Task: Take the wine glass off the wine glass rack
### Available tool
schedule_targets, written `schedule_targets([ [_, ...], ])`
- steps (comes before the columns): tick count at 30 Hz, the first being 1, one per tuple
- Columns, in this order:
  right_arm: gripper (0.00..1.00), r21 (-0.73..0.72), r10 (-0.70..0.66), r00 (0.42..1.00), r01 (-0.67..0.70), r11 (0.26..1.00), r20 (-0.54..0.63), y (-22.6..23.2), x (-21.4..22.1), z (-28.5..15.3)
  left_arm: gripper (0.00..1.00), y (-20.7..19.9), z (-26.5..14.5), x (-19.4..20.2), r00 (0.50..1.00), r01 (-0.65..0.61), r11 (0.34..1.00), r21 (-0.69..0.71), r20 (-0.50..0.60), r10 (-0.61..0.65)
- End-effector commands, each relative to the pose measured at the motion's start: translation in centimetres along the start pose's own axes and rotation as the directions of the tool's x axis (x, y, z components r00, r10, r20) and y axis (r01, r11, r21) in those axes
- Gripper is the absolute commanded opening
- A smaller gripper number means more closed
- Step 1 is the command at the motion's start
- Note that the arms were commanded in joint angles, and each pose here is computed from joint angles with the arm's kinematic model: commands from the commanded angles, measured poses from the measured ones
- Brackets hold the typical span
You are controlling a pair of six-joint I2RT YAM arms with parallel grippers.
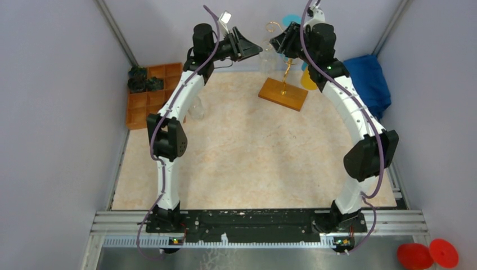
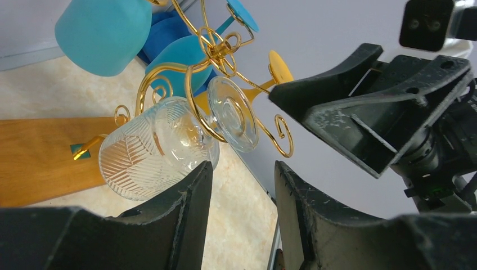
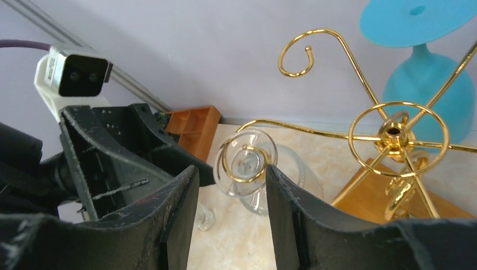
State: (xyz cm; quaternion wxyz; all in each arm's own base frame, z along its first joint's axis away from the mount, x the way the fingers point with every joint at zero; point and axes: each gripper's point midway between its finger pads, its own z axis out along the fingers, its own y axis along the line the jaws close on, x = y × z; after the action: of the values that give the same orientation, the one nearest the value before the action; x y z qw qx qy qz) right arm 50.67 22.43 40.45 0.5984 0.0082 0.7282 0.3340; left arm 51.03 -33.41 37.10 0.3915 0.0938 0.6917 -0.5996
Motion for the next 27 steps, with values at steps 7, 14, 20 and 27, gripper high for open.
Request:
schedule_targets([
  [7,0.47,-0.012,0.024,1.0,-0.024,1.0,-0.007,-0.6,0.2,1.7,0.51,-1.3,-0.1,-0.2,0.999,-0.033,0.999,0.017,0.007,0.033],
  [14,0.45,-0.033,0.048,0.998,-0.049,0.998,-0.028,-0.4,0.8,2.0,0.51,-0.9,0.2,0.0,1.0,-0.026,1.0,0.017,0.003,0.025],
  [20,0.4,-0.053,0.074,0.995,-0.078,0.996,-0.069,-0.4,1.5,2.4,0.51,-1.0,0.2,-0.1,1.0,-0.024,0.999,0.023,0.008,0.023],
  [27,0.39,-0.053,0.09,0.991,-0.096,0.994,-0.099,-0.7,2.0,3.2,0.51,-0.7,0.3,0.1,1.0,-0.019,1.0,0.025,0.006,0.019],
])
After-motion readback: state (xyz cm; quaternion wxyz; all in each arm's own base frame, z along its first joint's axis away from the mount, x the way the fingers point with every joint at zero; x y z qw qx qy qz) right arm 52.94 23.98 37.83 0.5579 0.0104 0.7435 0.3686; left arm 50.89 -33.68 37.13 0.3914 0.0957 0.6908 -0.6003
